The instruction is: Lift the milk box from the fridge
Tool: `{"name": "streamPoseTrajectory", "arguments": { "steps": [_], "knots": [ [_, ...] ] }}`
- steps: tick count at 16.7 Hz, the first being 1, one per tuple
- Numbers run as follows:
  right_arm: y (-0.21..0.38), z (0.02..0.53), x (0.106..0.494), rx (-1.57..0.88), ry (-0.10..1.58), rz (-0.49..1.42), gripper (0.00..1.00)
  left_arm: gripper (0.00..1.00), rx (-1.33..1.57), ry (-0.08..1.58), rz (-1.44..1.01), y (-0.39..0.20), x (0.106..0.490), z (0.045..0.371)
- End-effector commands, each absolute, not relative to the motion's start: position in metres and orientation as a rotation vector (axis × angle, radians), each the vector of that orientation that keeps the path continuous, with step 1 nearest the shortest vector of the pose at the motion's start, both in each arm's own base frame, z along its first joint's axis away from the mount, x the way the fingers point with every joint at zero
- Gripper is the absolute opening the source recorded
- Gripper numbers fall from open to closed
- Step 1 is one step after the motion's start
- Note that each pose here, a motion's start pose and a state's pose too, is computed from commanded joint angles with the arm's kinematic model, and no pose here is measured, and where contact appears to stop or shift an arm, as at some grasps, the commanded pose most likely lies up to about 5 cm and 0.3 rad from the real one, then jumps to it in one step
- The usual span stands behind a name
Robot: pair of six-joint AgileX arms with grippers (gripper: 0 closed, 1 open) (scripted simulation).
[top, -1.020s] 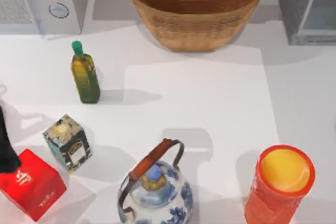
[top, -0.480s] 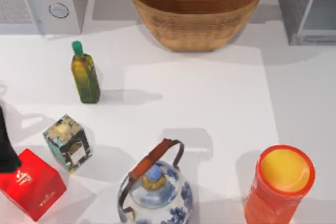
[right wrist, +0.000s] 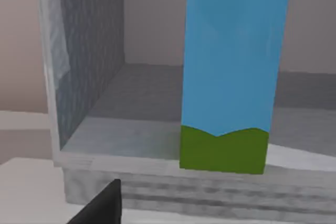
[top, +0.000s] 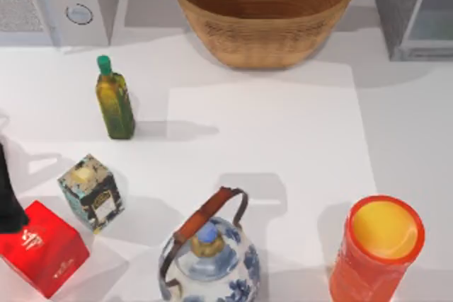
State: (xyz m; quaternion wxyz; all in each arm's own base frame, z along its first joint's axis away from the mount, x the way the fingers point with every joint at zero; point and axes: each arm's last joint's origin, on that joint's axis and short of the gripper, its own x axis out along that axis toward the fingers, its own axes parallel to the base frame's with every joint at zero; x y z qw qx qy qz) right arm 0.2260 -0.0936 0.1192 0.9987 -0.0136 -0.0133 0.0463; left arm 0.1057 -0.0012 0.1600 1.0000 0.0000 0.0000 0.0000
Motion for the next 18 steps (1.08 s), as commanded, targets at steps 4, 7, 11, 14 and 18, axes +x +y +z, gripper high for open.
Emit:
{"name": "streamPoseTrajectory", "arguments": {
  "steps": [4, 7, 11, 14, 18],
  "knots": [
    [-0.074, 0.132, 0.285, -0.037, -0.039, 0.214, 1.0, 1.0, 0.0, 0.0, 0.0, -0.001, 0.106, 0.16],
    [-0.063, 0.126, 0.327, -0.01, 0.012, 0.184, 1.0, 1.0, 0.0, 0.0, 0.0, -0.001, 0.106, 0.16],
    [-0.066, 0.117, 0.37, 0.007, 0.022, 0.061, 1.0, 1.0, 0.0, 0.0, 0.0, -0.001, 0.106, 0.16],
    [-0.076, 0.118, 0.382, 0.002, 0.001, -0.009, 1.0, 1.0, 0.0, 0.0, 0.0, -0.001, 0.106, 0.16],
    [-0.075, 0.119, 0.382, 0.001, -0.002, -0.006, 1.0, 1.0, 0.0, 0.0, 0.0, -0.001, 0.106, 0.16]
  ]
}}
